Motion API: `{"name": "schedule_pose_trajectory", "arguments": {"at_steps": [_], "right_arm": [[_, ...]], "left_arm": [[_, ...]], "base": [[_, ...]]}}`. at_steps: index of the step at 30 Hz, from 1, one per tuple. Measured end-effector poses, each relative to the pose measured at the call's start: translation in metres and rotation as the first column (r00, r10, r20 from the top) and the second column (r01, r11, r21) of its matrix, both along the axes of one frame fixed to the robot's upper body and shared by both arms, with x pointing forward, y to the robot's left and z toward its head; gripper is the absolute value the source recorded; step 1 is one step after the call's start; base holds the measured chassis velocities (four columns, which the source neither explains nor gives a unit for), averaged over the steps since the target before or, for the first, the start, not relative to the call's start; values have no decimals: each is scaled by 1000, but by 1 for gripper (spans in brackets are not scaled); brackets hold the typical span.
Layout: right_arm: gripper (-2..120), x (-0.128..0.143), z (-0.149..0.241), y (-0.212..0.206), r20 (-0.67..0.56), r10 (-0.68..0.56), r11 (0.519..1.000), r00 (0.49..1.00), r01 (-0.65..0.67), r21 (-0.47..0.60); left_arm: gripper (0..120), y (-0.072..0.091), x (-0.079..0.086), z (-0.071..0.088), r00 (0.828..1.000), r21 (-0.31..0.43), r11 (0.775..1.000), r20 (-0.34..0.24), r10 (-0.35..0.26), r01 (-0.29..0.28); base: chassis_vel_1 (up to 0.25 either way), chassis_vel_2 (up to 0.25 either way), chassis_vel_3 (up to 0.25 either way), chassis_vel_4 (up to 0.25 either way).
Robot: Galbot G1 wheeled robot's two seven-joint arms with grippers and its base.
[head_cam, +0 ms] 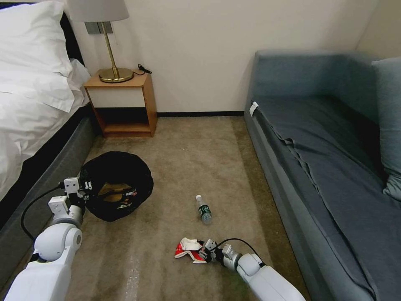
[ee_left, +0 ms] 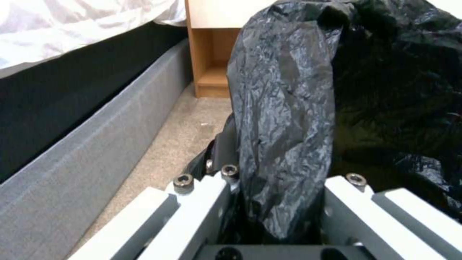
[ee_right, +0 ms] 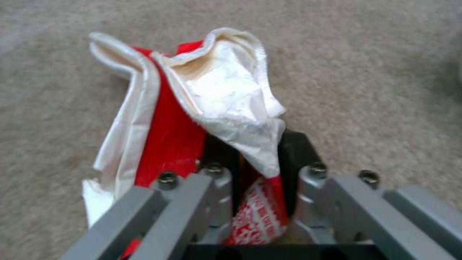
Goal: Pick up the trash bin, then pick up the garbage on the floor and place it into the trash bin.
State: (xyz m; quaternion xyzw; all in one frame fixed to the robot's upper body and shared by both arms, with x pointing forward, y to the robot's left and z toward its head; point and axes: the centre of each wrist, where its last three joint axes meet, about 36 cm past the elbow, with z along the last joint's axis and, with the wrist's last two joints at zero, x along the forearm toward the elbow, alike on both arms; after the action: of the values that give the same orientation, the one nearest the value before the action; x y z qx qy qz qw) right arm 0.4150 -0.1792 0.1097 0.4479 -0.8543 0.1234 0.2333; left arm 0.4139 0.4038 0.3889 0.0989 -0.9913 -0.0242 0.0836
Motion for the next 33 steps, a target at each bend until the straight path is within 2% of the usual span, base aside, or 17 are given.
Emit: {"name": "schedule_pose_trajectory", "arguments": {"at_steps": [7,13,16,19,22,28,31,33], "right_arm": [[0,7,10,-1,36,-47,999,998,47,19],[0,18,35,-3,89,-114,991,990,107,79],[0,28,65,-4,127,-179,975,976,158,156],[0,31,74,-4,139,-200,968,970,174,179],[0,44,113,1,201,-276,939,940,220,264],[0,52,153,8,241,-310,915,919,220,338],[0,52,196,17,269,-324,890,907,196,412],[0,52,201,18,269,-323,887,907,191,420]], "left_arm": [[4,-3,0,-3,1000,-4,1000,-6,-11,11],[4,-4,-3,-7,1000,-5,1000,-7,-17,17],[4,-6,-7,-9,1000,-7,1000,-6,-22,22],[4,-8,-9,-11,1000,-7,1000,-6,-25,25],[4,-12,-14,-17,1000,-16,1000,-7,-25,25],[4,-17,-20,-23,999,-16,999,-7,-38,38],[4,-21,-25,-34,998,-7,998,-9,-55,55],[4,-22,-25,-35,998,-6,998,-10,-57,57]], "base": [[0,0,0,0],[0,0,0,0],[0,0,0,0],[0,0,0,0],[0,0,0,0],[0,0,0,0],[0,0,0,0],[0,0,0,0]]}}
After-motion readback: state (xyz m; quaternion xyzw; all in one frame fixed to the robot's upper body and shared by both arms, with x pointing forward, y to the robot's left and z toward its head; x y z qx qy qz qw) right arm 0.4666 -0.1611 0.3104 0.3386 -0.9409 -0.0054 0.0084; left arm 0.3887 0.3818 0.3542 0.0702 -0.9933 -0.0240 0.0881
